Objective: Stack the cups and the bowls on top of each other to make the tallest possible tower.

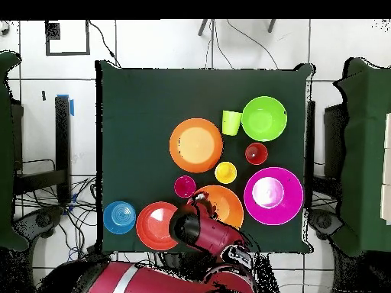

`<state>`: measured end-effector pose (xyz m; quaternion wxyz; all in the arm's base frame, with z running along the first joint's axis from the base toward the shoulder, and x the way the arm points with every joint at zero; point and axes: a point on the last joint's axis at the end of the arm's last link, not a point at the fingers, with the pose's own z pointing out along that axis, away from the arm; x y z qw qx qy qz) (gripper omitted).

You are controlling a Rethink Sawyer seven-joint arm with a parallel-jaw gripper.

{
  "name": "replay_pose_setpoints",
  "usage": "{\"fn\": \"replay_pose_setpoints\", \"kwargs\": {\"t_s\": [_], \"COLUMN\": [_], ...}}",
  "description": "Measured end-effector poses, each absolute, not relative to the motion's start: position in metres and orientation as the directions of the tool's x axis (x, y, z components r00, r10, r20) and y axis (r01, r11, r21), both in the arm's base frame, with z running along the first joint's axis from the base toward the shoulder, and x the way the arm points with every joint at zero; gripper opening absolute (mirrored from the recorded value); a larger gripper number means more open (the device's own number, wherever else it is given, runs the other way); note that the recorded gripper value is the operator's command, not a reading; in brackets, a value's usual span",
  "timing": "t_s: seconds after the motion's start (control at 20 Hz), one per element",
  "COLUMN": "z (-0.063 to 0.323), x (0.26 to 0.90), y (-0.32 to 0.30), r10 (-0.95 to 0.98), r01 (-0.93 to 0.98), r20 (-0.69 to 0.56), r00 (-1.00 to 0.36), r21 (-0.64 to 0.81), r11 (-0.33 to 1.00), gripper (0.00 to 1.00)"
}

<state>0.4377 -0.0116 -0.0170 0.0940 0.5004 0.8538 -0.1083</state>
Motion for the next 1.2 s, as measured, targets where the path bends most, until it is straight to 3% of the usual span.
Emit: {"fn": "replay_pose_setpoints", "kwargs": {"t_s": [0.65,1.2], "z": [0.023,0.043], "x": [0.449,0.477], "y": [-0.013,-0.008], "r10": [0.824,0.803], "r01": [0.848,0.831], "r20": [-0.201,-0.216], "r00": [-0.529,-0.556], "r21": [-0.152,-0.134], "r11": [0.508,0.540], "gripper": [1.00,1.00]}}
